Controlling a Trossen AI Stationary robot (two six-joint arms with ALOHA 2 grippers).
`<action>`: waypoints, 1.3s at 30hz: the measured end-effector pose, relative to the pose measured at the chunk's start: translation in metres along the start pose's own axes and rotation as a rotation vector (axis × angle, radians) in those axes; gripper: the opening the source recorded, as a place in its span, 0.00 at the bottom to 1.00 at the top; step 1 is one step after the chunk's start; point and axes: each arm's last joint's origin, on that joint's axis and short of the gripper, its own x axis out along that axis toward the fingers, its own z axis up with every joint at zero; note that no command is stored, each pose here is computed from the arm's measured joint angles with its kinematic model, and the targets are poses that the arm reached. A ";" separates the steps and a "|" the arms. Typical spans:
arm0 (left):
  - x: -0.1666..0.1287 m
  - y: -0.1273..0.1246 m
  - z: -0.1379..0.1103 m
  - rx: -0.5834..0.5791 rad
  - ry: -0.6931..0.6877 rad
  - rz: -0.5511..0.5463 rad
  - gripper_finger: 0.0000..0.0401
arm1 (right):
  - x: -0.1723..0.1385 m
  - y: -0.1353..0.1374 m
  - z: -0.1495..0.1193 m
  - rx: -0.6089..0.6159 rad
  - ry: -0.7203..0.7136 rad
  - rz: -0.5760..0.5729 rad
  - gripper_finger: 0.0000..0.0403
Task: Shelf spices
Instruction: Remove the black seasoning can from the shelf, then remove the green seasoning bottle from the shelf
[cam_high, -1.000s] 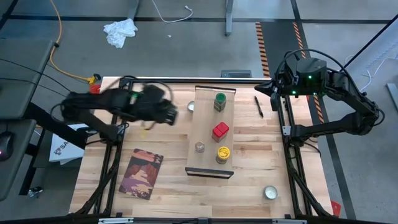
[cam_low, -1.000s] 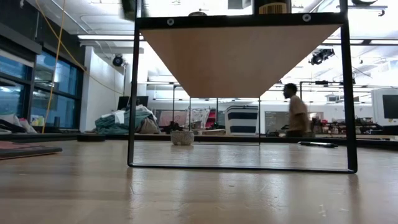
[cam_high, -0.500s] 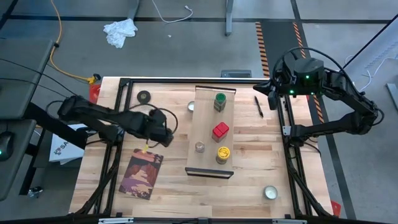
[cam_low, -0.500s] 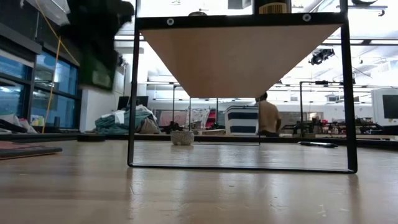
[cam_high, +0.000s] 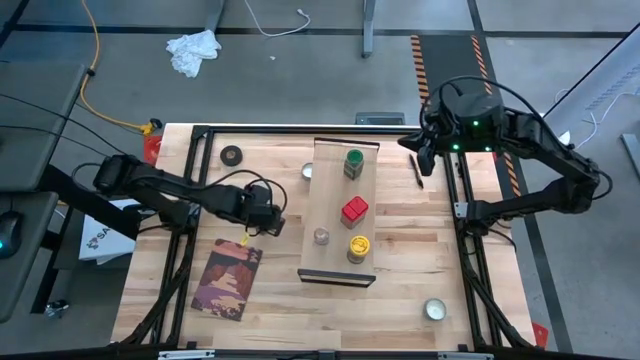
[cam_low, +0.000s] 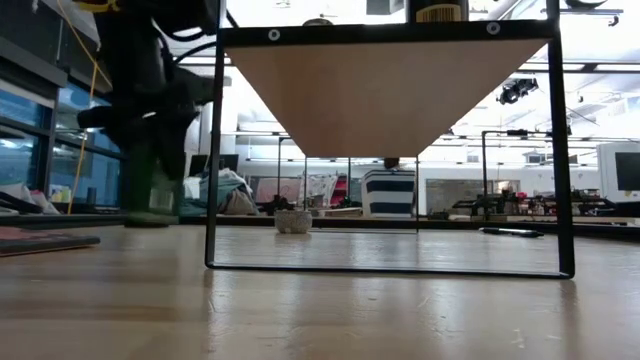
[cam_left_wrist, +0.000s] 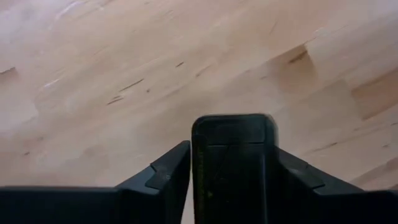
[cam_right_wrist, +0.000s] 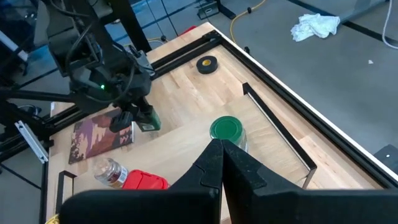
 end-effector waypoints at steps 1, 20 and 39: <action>0.000 0.000 0.001 0.006 0.000 -0.008 0.45 | 0.000 0.000 0.000 -0.001 0.001 0.002 0.00; -0.050 -0.017 0.039 0.119 -0.081 -0.058 0.82 | -0.009 0.005 0.006 0.045 -0.079 0.115 0.11; -0.130 -0.026 0.089 0.100 -0.388 -0.099 0.83 | 0.111 0.025 0.005 -0.223 0.073 -0.159 0.69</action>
